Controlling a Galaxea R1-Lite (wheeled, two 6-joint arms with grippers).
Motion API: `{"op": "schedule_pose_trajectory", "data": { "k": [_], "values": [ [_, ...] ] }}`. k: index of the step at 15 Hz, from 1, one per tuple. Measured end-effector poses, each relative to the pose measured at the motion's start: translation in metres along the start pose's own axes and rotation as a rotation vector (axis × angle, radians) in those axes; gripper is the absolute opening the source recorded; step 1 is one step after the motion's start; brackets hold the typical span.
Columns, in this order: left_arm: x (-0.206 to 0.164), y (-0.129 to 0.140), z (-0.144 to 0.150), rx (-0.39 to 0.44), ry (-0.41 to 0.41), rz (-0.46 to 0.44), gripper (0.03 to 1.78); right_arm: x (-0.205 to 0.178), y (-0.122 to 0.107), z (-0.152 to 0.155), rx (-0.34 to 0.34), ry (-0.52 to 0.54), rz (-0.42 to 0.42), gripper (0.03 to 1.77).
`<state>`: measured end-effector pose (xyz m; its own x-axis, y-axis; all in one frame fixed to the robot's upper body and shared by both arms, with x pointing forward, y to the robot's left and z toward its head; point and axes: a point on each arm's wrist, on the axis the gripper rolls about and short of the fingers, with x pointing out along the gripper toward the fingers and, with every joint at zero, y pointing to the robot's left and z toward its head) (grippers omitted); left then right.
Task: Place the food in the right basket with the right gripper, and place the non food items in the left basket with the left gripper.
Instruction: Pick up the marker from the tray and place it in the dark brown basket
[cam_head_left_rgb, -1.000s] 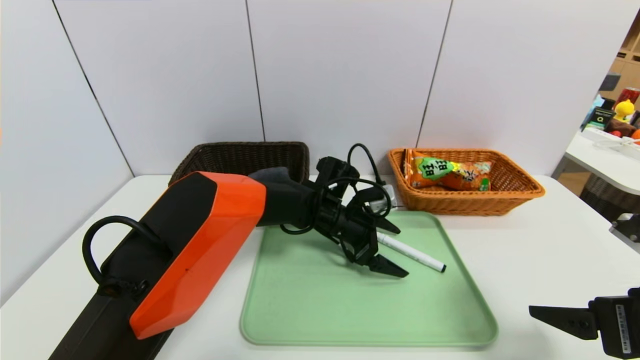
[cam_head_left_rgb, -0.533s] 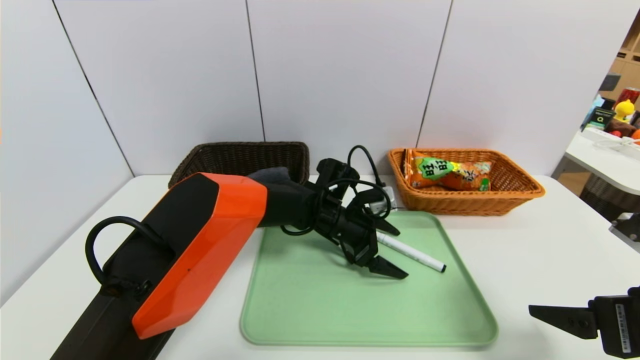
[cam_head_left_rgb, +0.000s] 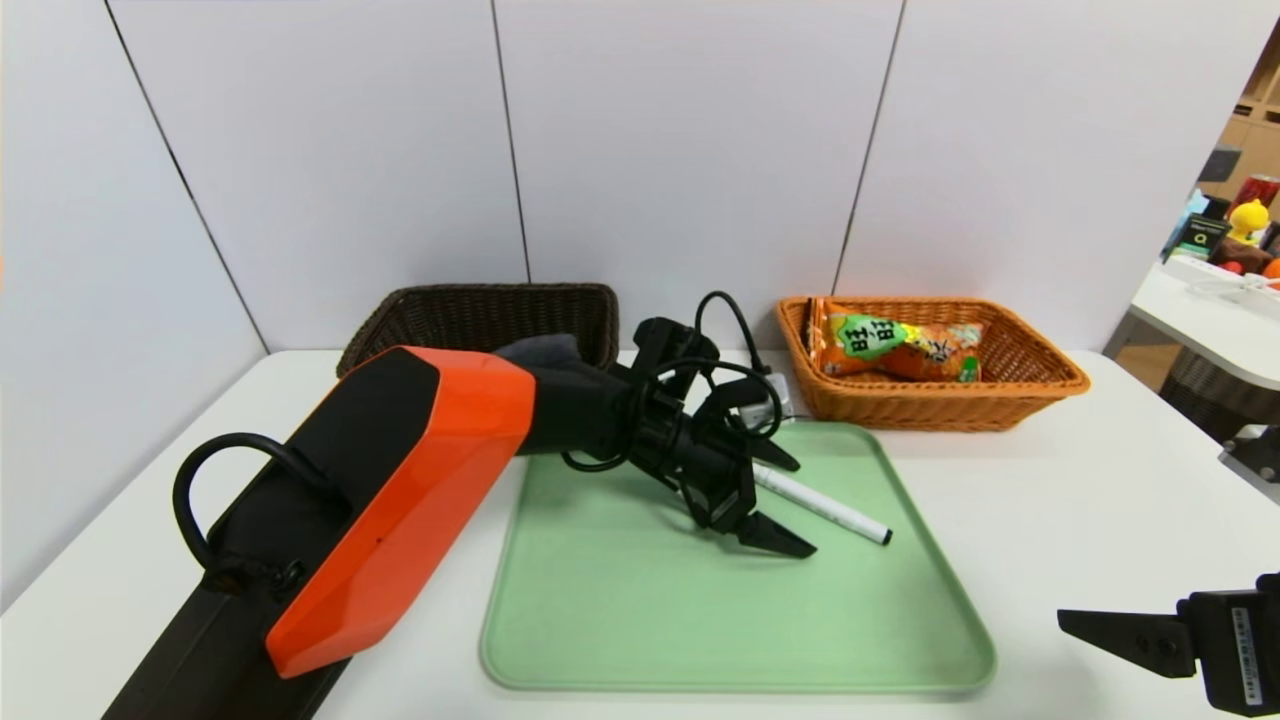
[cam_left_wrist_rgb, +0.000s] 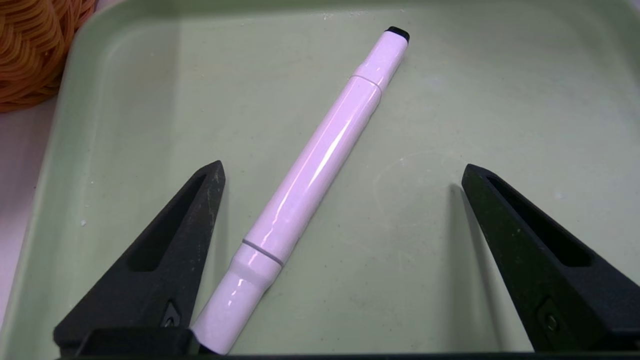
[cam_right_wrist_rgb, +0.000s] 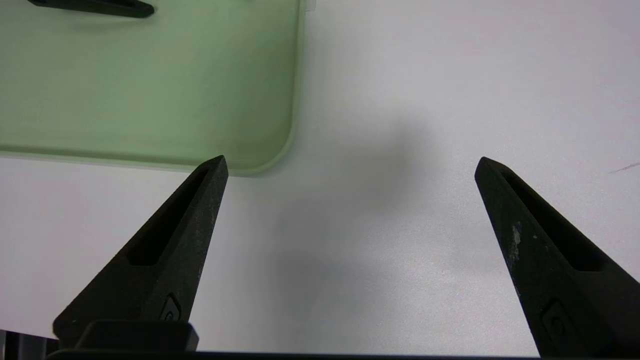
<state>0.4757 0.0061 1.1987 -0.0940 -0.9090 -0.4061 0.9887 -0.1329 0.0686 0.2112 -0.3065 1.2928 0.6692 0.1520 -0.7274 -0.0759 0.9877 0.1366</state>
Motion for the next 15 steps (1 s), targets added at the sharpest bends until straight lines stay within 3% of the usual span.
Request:
{"op": "schedule_pose_trajectory", "data": {
  "k": [4, 8, 9, 15],
  "values": [
    [0.0031, 0.0019, -0.0029, 0.014, -0.006, 0.009, 1.11, -0.0001, 0.0000, 0.0000, 0.000, 0.000, 0.000, 1.71],
    [0.0049, 0.0022, -0.0051, 0.013, -0.006, 0.006, 0.69, -0.0004, 0.0002, 0.0005, -0.001, -0.003, 0.001, 1.71],
    [0.0047, 0.0024, -0.0050, 0.014, -0.007, 0.006, 0.22, -0.0004, 0.0002, 0.0004, 0.000, -0.002, 0.002, 1.71],
    [0.0011, 0.0017, -0.0001, 0.017, -0.008, 0.012, 0.20, -0.0002, 0.0001, 0.0000, 0.000, 0.000, 0.006, 1.71]
  ]
}}
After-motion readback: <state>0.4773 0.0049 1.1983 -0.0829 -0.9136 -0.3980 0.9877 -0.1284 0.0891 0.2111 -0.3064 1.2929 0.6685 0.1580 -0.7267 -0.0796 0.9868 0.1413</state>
